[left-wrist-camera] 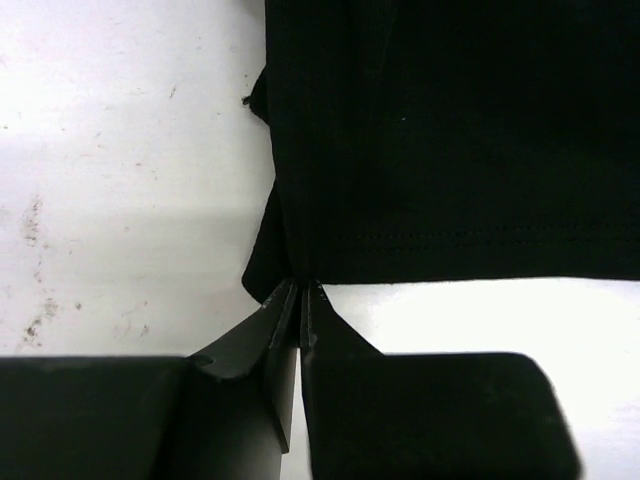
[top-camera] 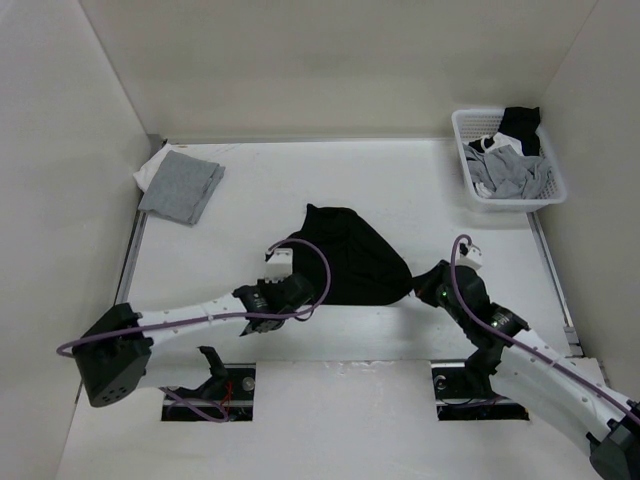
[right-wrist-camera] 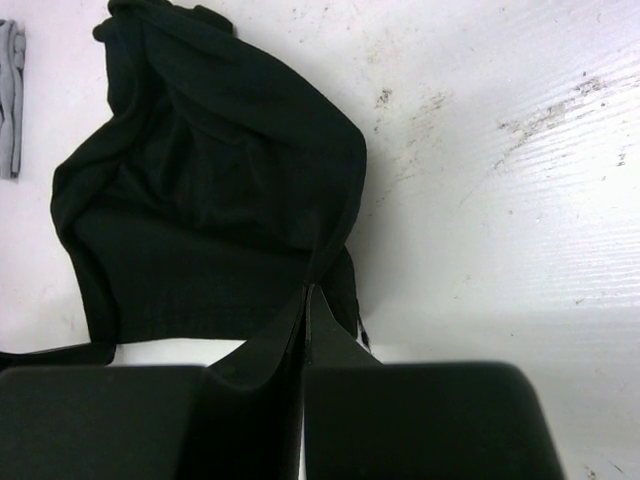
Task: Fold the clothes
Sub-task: Flatten the tank top out
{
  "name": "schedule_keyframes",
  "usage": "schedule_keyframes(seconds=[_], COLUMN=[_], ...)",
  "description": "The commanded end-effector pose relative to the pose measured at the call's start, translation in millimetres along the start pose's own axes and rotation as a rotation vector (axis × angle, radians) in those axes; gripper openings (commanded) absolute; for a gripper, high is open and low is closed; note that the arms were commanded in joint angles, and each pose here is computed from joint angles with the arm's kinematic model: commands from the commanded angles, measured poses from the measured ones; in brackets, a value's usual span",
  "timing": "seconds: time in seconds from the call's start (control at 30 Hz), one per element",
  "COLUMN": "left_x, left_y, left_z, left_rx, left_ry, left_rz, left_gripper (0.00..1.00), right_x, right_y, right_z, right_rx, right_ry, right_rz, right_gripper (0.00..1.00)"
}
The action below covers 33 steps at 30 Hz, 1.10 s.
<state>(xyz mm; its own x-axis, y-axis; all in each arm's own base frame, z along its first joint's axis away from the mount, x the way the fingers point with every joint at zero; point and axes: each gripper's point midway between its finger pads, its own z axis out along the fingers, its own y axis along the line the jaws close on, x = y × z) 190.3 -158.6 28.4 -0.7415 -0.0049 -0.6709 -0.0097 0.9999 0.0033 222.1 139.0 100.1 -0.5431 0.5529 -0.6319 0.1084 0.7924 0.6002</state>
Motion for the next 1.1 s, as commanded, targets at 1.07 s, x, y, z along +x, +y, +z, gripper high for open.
schedule_keyframes(seconds=[1.07], left_x=[-384], left_y=[38], left_z=[-282], left_rx=[0.422], left_ry=[-1.007], left_rz=[-0.604], left_gripper=[0.02], right_x=[-299], right_y=[295], right_z=[-217], right_rx=[-0.371], right_ry=[-0.734], right_rz=[-0.264], right_gripper=[0.0])
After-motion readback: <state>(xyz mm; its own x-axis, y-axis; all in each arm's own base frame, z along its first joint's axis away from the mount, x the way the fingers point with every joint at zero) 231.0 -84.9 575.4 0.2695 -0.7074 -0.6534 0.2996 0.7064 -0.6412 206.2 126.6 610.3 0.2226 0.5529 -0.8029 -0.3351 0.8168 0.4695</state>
